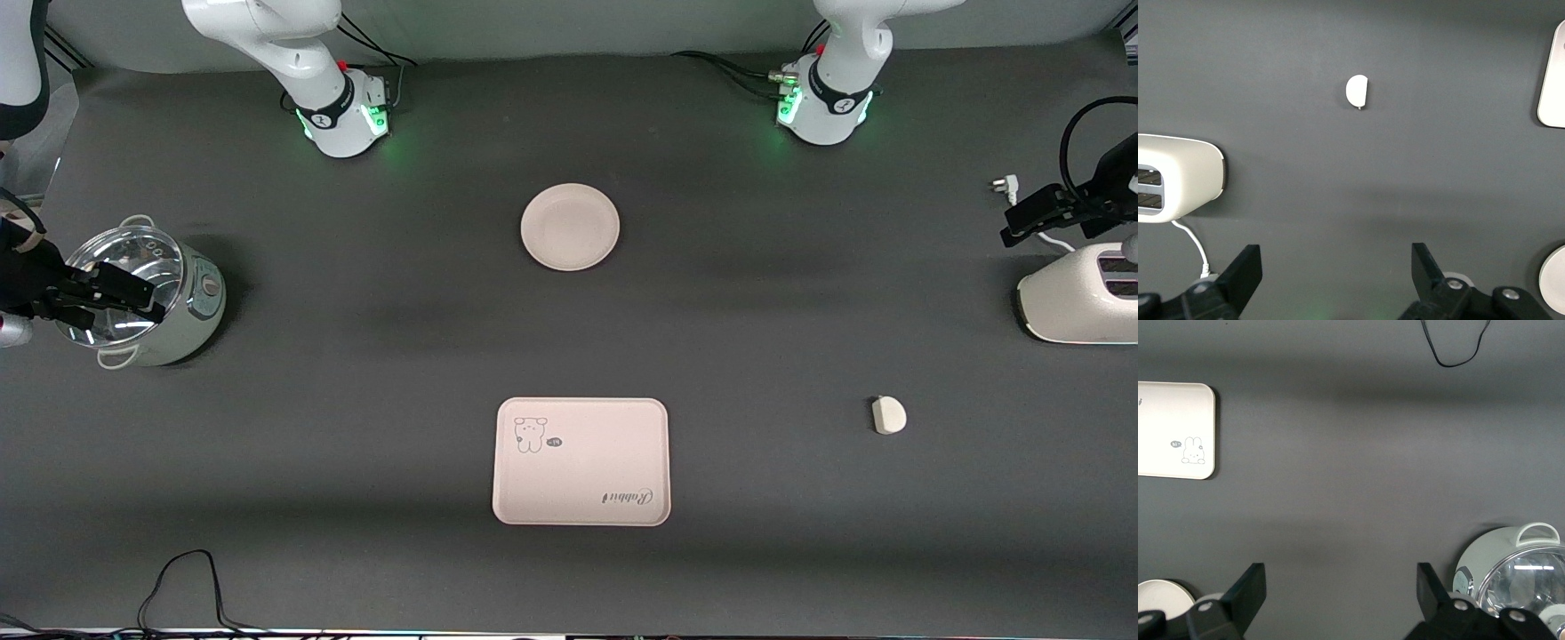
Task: Place bun in plate and plate on tray
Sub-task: 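Reach the left gripper toward the white bun, then lower the left gripper and grasp the white bun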
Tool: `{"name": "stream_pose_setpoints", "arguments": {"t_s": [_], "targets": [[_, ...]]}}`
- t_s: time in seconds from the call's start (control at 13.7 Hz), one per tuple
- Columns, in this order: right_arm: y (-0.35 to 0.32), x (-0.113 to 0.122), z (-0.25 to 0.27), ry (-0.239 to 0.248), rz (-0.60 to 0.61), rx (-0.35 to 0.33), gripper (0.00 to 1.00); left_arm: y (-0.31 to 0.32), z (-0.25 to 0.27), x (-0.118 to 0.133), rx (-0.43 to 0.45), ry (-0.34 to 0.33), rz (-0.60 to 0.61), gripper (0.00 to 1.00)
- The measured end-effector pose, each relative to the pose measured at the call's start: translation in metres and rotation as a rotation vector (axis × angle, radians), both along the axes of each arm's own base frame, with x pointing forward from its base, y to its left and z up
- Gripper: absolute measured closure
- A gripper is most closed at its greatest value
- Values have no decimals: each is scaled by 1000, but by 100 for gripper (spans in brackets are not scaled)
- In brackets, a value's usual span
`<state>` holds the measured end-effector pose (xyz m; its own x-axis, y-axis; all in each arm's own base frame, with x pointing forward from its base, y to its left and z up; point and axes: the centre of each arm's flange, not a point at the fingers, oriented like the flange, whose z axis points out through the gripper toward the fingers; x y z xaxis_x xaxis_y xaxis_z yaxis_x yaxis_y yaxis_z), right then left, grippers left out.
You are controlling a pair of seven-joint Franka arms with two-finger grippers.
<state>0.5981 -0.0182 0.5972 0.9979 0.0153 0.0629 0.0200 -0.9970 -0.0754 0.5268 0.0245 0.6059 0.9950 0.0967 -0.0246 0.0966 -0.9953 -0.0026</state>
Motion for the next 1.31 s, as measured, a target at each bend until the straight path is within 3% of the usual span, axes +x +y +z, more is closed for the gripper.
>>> {"name": "stream_pose_setpoints", "arguments": {"t_s": [0.44, 0.58, 0.95, 1.17, 1.31], "targets": [[-3, 0, 1, -1, -4, 0, 0, -2, 4, 1, -1, -10, -5, 0], [-4, 0, 5, -10, -6, -1, 0, -1, -12, 16, -1, -24, -4, 0], [-4, 4, 0, -1, -5, -6, 0, 3, -180, 106, -13, -10, -18, 0], [-2, 10, -13, 18, -1, -6, 0, -6, -293, 136, -13, -12, -41, 0], [4, 10, -10, 12, 10, -5, 0, -16, -353, 144, -2, -13, -72, 0]]}}
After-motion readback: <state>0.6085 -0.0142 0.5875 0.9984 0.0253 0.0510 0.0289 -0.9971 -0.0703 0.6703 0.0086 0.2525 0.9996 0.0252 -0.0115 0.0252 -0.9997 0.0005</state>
